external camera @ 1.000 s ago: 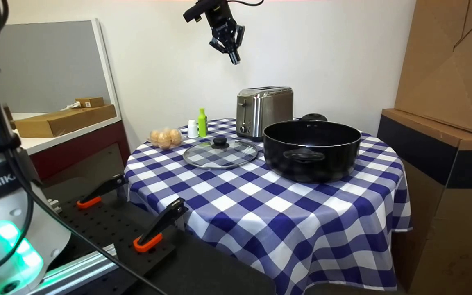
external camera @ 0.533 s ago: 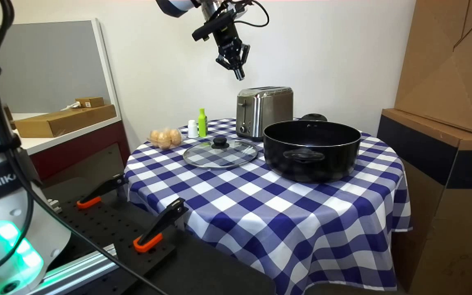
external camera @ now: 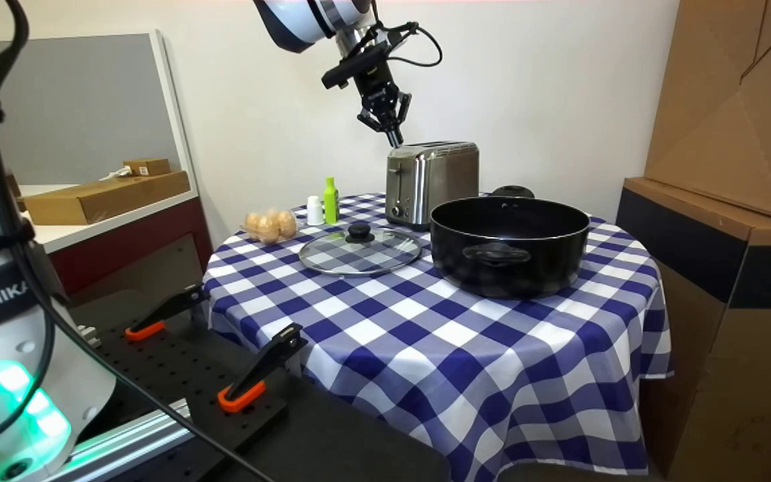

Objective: Push down the toaster lever

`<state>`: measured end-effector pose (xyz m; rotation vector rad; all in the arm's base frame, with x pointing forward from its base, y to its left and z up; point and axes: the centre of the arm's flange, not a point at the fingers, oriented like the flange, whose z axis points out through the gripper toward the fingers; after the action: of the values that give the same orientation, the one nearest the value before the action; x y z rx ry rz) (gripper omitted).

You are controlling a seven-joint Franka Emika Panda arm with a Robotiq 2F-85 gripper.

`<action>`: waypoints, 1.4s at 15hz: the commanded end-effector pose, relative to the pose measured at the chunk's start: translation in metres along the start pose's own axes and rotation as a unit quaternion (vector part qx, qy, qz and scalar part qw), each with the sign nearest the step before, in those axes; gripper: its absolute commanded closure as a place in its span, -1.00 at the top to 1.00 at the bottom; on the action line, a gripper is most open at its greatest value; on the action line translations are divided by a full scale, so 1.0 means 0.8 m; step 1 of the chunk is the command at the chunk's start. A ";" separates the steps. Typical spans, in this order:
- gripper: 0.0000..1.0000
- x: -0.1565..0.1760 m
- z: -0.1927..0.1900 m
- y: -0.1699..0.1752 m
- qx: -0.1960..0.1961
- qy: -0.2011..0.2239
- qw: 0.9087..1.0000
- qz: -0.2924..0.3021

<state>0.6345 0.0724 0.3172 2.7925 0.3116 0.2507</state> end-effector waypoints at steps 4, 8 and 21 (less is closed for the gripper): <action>-1.00 0.028 0.025 -0.012 -0.015 0.009 1.000 -0.008; -1.00 0.034 0.033 -0.027 -0.013 0.004 1.000 -0.014; -1.00 0.042 0.117 -0.066 -0.012 -0.030 0.999 -0.033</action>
<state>0.6631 0.0964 0.2447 2.7690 0.3743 0.1723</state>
